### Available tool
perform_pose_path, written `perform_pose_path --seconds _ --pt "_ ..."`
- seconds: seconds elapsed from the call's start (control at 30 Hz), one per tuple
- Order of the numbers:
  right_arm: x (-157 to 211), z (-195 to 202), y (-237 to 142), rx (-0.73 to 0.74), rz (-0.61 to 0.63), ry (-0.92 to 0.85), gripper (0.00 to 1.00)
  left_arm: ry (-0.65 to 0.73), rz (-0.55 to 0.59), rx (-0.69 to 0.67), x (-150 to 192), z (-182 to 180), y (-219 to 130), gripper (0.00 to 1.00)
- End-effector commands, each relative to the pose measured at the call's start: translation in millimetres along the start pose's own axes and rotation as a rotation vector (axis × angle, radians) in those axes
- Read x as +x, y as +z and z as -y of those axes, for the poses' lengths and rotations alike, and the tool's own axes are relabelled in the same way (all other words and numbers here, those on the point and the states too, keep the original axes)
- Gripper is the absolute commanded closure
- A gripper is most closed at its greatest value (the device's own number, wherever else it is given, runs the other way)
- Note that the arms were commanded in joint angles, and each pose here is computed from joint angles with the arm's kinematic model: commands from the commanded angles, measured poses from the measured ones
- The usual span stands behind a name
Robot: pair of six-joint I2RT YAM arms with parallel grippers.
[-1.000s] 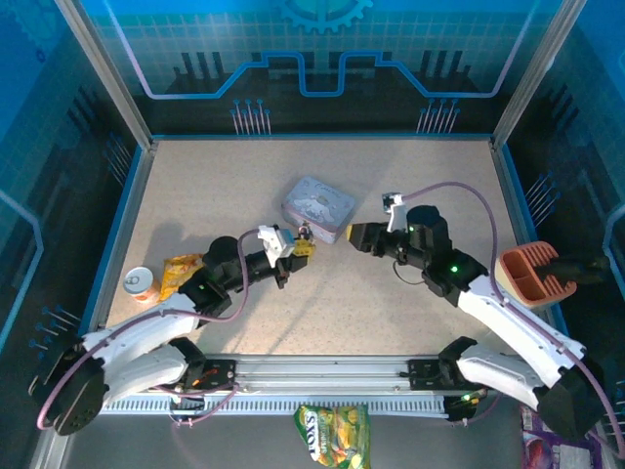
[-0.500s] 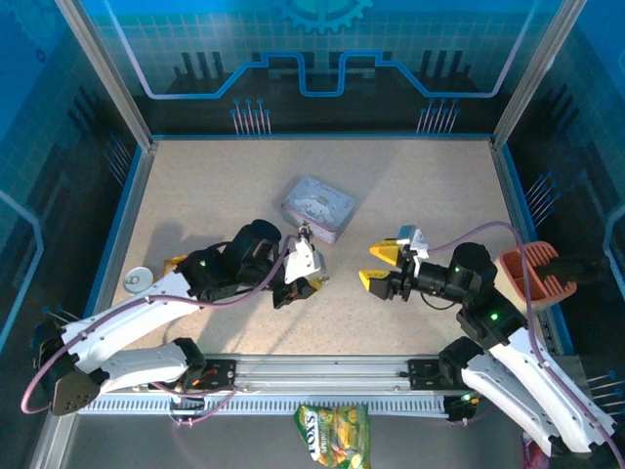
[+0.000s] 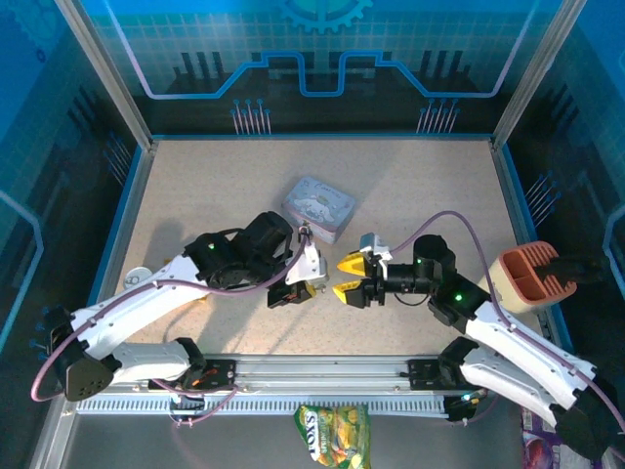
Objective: Unlock the padlock with the key
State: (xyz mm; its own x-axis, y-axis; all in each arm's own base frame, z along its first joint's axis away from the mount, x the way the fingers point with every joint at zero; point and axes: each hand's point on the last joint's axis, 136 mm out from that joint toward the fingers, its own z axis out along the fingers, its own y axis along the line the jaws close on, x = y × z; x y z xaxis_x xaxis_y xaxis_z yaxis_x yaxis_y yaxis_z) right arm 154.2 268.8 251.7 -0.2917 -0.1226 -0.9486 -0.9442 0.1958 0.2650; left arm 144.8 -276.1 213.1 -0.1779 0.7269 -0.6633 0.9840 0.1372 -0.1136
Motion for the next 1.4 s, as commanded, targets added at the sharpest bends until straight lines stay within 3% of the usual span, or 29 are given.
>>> perform_pose_path --seconds 0.0,0.47,0.67,0.87,1.1,1.37 --pt "-15 -6 6 -0.031 0.052 -0.049 0.42 0.025 0.002 0.035 -5 6 -3 1.0" --pt "3 -10 33 -0.078 0.012 -0.022 0.6 0.036 -0.009 0.01 -4 0 0 1.0" --pt "7 -12 34 -0.093 -0.01 -0.019 0.75 0.033 -0.005 0.009 -5 0 0 1.0" --pt "11 -15 35 -0.112 -0.03 -0.015 0.82 0.039 -0.006 0.002 -4 0 -2 1.0" --pt "18 -17 35 -0.122 -0.057 0.007 0.83 0.04 0.002 -0.003 -5 0 -3 1.0" --pt "19 -20 34 -0.129 -0.068 0.012 0.95 0.034 -0.004 0.001 -1 1 -2 1.0"
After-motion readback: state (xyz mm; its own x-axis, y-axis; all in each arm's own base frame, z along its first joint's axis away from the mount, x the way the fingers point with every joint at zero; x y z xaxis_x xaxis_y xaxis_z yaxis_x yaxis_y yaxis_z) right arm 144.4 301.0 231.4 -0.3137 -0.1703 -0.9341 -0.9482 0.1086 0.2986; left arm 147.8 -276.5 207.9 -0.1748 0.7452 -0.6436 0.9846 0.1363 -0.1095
